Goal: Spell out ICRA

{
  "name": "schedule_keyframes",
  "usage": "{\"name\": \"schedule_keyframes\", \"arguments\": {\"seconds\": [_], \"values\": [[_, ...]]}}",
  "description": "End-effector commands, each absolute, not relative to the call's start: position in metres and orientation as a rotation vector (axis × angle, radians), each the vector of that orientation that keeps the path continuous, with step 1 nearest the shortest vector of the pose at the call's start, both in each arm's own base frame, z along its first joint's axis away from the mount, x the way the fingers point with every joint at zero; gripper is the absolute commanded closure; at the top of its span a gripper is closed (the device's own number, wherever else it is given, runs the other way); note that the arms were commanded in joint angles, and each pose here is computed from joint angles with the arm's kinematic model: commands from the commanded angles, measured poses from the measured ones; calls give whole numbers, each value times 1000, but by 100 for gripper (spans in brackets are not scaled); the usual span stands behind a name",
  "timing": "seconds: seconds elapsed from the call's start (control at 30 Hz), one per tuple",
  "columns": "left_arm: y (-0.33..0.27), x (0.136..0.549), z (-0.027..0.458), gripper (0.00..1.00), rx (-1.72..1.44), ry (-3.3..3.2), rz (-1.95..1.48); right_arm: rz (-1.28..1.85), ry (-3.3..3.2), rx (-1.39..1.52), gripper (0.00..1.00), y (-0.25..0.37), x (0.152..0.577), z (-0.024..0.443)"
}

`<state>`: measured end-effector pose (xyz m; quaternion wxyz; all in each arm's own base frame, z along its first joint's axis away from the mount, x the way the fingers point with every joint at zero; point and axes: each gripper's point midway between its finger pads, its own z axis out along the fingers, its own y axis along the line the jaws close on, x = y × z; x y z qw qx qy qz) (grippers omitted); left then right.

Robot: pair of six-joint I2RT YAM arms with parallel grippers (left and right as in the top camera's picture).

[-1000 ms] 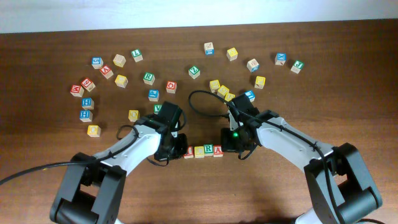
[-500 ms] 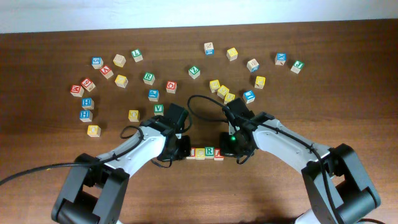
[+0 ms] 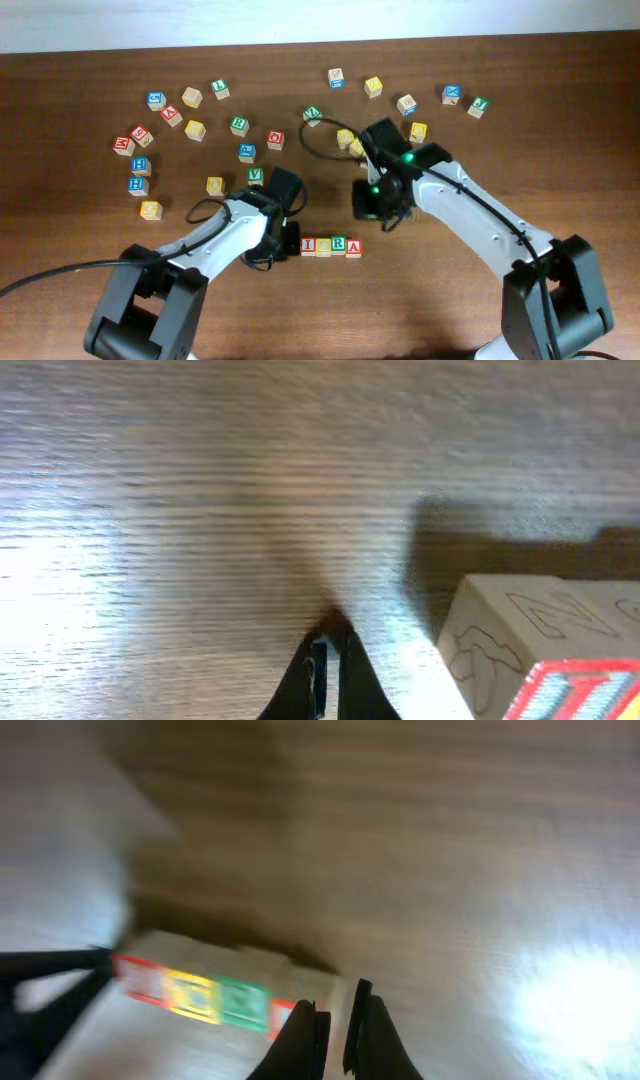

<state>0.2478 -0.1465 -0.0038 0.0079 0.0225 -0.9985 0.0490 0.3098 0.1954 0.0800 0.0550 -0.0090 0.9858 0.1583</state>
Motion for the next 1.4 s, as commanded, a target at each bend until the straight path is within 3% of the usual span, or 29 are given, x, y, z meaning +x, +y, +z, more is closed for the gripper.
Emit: {"name": "schedule_keyframes", "arguments": {"seconds": [0.0, 0.4, 1.37], "values": [[-120, 253, -13, 100, 209, -3109, 51, 591, 2969, -97, 96, 222, 310, 83], [-129, 251, -12, 100, 221, -3080, 148, 484, 3145, -85, 96, 248, 282, 20], [-129, 251, -12, 99, 221, -3080, 148, 460, 3186, -69, 96, 249, 269, 19]]}}
